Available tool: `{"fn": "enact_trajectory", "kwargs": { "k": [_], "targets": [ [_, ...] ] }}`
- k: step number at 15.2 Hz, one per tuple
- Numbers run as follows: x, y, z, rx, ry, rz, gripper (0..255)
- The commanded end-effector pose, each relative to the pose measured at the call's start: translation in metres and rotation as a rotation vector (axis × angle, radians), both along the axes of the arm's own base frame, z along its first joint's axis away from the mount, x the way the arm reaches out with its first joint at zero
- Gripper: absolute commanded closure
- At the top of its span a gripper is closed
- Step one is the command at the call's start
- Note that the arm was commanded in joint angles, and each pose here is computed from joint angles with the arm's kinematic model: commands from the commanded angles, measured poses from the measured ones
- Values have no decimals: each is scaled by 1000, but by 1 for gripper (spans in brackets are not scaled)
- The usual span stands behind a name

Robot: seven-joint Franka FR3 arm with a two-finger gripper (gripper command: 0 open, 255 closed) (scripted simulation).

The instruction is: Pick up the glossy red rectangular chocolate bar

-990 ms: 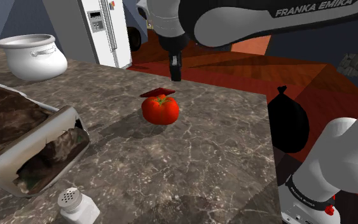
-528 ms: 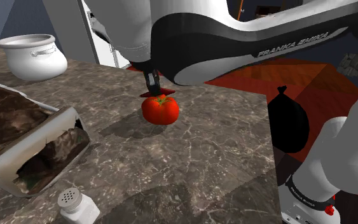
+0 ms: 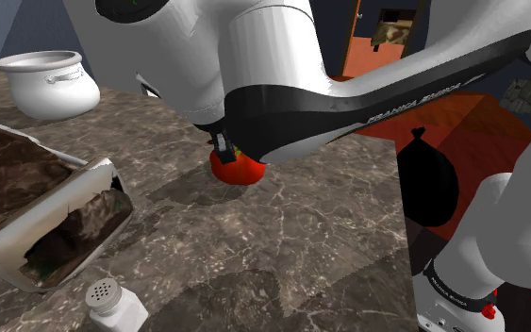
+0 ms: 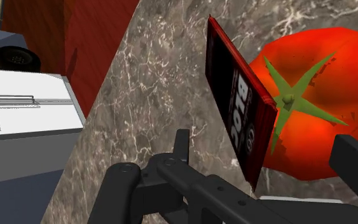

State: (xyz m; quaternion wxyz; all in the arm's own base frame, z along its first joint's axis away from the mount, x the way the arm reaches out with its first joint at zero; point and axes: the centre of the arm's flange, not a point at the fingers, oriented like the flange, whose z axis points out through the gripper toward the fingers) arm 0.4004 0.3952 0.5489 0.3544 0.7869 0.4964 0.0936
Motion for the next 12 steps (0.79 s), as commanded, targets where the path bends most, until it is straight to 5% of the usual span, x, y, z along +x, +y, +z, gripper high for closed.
{"fn": "enact_trajectory", "kwargs": {
  "k": [1,2,12],
  "targets": [
    [-1,0,-4,0,0,0,0],
    [-1,0,-4,0,0,0,255],
    [-1,0,1,0,0,0,255]
  ]
}}
